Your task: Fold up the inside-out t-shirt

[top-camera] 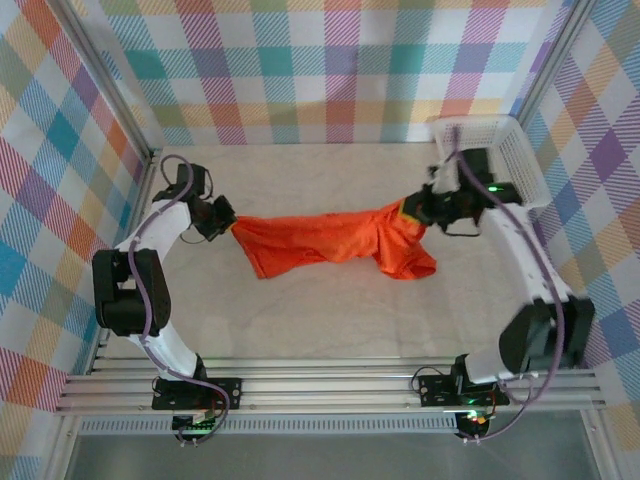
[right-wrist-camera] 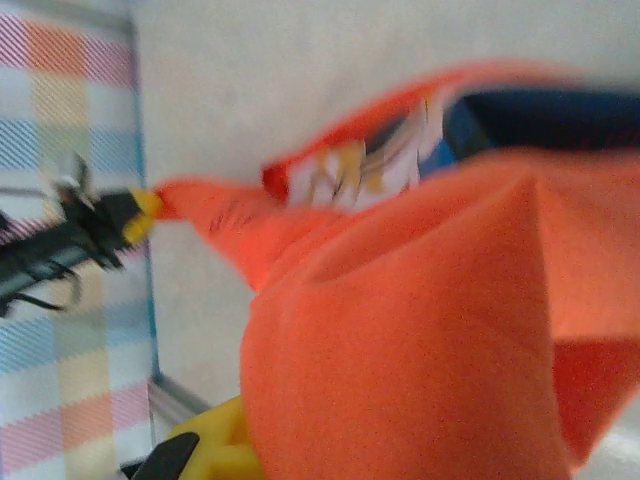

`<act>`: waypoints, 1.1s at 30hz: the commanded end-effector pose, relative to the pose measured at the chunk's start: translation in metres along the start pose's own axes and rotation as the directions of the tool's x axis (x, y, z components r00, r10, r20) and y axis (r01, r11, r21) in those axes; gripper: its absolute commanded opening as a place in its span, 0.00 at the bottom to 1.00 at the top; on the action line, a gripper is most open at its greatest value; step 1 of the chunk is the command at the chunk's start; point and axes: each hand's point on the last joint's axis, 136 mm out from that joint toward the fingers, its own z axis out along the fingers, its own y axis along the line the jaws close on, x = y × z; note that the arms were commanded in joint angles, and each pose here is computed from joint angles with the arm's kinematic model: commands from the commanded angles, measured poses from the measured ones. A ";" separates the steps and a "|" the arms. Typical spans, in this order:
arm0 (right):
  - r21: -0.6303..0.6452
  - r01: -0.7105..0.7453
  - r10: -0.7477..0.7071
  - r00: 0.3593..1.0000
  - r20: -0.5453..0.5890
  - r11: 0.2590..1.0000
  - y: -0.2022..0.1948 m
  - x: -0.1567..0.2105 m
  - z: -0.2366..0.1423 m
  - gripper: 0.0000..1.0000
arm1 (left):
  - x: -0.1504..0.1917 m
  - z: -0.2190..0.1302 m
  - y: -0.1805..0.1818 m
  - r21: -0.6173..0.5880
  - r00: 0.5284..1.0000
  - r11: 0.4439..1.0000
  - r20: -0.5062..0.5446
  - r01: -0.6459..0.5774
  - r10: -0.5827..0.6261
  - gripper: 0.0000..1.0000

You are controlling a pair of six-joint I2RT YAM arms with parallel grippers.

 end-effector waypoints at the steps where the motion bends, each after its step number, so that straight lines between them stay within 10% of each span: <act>1: -0.017 0.022 -0.024 0.990 -0.138 1.000 0.011 0.034 0.047 0.00 | 0.014 0.010 -0.013 0.000 1.000 1.000 -0.013 -0.029 0.029 0.00; 12: -0.173 0.259 -0.255 0.966 0.044 0.950 0.107 0.011 -0.014 0.00 | 0.053 0.040 -0.048 0.002 0.988 0.992 -0.082 -0.129 0.128 0.00; 24: -0.219 0.190 -0.252 0.920 -0.301 0.957 0.092 0.070 0.074 0.35 | 0.071 0.064 -0.040 -0.018 0.982 0.990 -0.132 -0.137 0.133 0.00; 33: 0.039 0.225 -0.213 0.956 -0.200 0.974 0.044 0.040 0.072 0.37 | 0.073 0.066 -0.038 -0.025 0.980 0.989 -0.142 -0.145 0.140 0.00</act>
